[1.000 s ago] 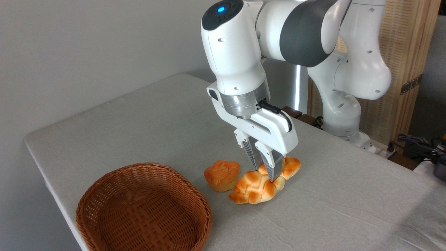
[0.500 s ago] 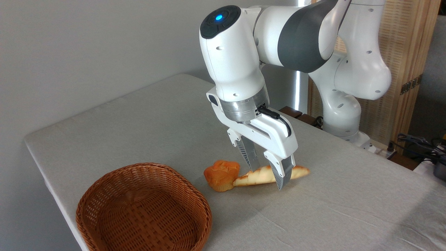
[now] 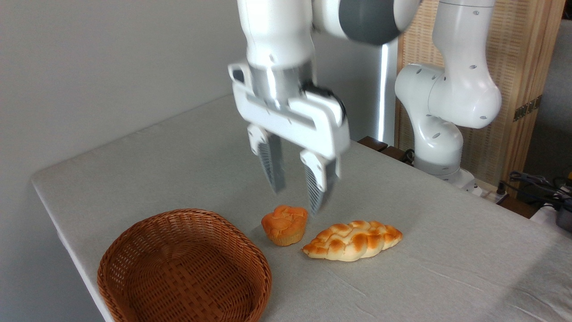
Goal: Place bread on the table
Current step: 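Open the gripper and raise it away from the bread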
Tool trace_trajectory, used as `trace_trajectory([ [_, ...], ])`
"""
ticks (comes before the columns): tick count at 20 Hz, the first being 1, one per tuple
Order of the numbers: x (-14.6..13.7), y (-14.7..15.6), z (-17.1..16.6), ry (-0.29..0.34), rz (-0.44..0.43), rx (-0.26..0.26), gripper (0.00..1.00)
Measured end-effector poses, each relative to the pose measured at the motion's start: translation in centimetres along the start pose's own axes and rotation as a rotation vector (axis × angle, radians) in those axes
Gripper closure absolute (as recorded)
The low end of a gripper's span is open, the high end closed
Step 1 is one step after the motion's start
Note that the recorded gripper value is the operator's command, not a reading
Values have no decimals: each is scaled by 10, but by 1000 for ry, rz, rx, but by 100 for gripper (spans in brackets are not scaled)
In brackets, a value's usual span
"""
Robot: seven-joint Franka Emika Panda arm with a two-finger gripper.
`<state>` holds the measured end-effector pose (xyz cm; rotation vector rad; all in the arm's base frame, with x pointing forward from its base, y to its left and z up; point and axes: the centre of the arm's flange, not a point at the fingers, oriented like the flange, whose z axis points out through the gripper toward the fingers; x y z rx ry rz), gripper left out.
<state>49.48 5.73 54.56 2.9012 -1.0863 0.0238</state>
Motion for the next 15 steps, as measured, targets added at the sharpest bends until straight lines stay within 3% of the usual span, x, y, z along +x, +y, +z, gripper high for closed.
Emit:
trace_trajectory([
  [6,56,29,-70,39,22,60,0],
  [11,102,42,-67,29,30,58,0],
  [15,110,41,-60,12,21,44,0],
])
